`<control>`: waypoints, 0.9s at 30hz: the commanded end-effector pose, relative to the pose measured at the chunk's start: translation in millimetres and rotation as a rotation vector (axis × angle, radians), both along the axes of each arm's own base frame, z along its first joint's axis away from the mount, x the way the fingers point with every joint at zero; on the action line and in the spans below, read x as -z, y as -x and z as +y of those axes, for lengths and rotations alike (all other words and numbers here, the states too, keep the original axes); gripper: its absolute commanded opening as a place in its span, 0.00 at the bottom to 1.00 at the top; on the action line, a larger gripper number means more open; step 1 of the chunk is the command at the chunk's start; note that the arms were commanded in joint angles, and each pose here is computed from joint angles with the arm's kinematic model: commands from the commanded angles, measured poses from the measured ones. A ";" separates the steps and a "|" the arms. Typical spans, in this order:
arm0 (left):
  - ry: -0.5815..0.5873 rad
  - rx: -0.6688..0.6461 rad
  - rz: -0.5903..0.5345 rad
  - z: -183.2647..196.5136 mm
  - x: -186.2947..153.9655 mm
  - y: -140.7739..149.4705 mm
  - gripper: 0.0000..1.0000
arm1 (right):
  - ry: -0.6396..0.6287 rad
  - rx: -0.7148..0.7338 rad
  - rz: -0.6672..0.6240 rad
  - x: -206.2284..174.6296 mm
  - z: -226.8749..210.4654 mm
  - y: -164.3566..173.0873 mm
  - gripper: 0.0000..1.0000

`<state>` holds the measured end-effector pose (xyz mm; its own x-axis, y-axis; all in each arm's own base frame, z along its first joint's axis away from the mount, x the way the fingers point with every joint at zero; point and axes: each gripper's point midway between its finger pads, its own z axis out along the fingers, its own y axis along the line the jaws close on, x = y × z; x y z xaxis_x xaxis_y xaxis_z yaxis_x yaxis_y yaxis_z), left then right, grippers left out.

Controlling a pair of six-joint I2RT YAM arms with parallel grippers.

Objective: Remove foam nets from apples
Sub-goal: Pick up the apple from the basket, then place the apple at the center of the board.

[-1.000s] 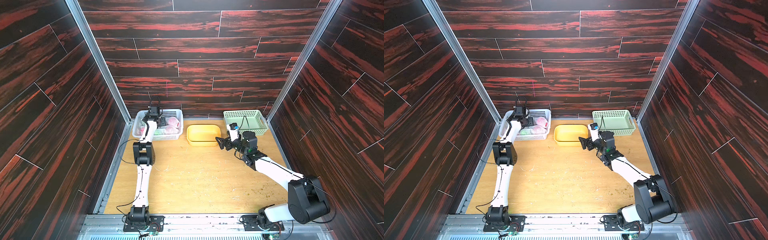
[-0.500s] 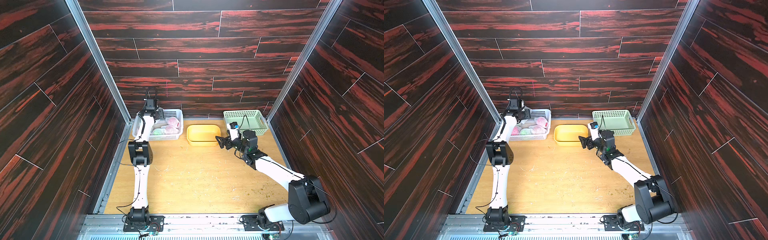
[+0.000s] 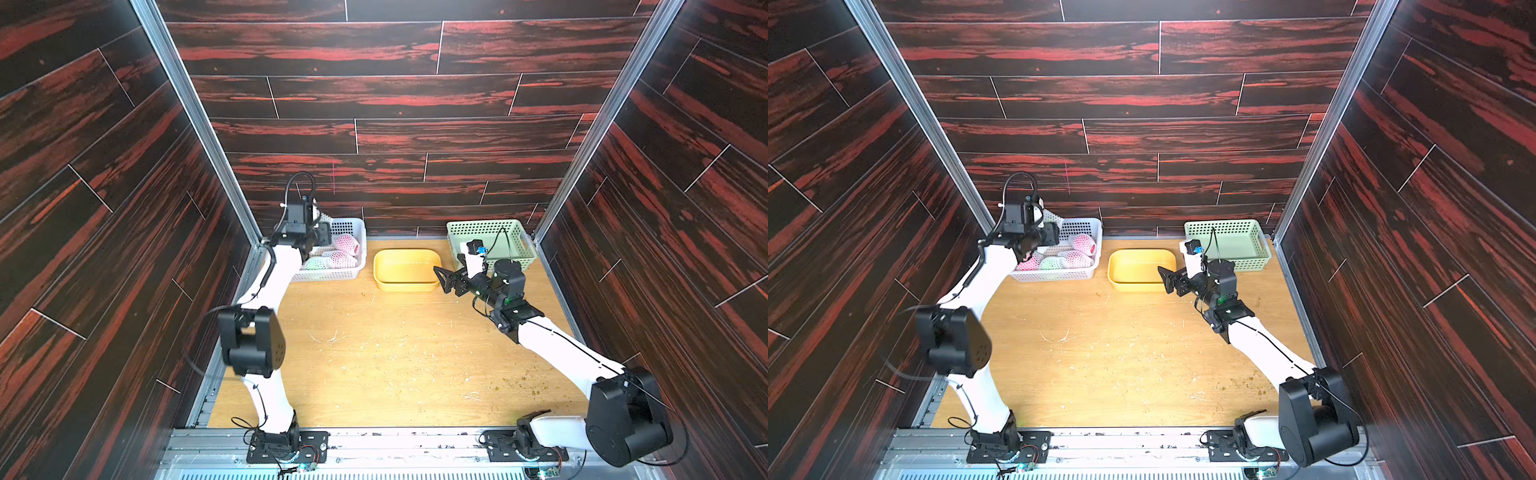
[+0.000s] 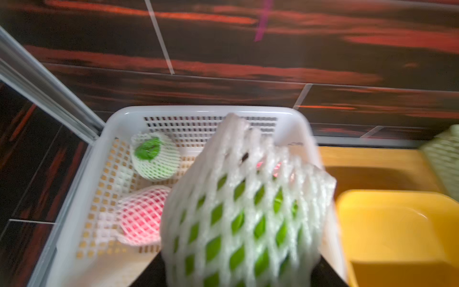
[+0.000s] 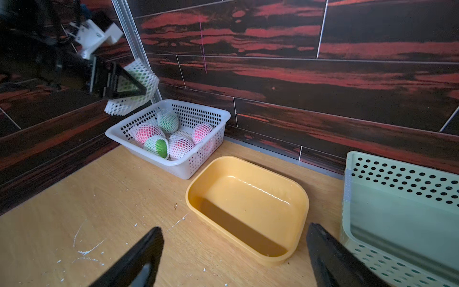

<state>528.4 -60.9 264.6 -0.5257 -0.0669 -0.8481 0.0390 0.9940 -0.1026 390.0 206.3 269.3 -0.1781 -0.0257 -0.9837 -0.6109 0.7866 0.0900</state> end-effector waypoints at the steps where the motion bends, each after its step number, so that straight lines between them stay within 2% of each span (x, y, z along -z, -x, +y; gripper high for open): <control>1: 0.076 0.051 -0.099 -33.6 -22.7 37.5 0.45 | -0.039 -0.031 0.002 -9.0 4.1 13.3 0.94; 4: 0.113 0.143 -0.101 -69.0 -6.6 80.6 0.45 | -0.060 -0.041 0.018 -6.0 3.0 23.6 0.94; 7: 0.135 0.305 -0.077 -115.5 12.7 127.0 0.44 | -0.084 -0.034 0.035 1.0 -1.8 34.0 0.94; 8: 0.133 0.377 -0.071 -133.1 22.2 144.3 0.44 | -0.090 -0.033 0.040 4.6 -3.2 37.7 0.94; 10: 0.094 0.445 -0.056 -154.0 43.8 171.1 0.44 | -0.106 -0.048 0.058 14.6 -3.1 46.2 0.94; 13: 0.102 0.561 -0.012 -187.2 81.7 202.2 0.46 | -0.130 -0.069 0.090 31.9 -3.1 56.9 0.94; 17: 0.076 0.668 0.097 -220.9 128.7 223.9 0.45 | -0.127 -0.060 0.140 54.1 -6.3 63.4 0.94; 22: 0.029 0.747 0.228 -249.0 165.0 225.3 0.48 | -0.110 -0.055 0.182 73.4 -9.3 70.2 0.94; 27: -0.033 0.790 0.268 -254.7 176.6 222.2 0.66 | -0.091 -0.040 0.174 78.4 -12.8 71.2 0.94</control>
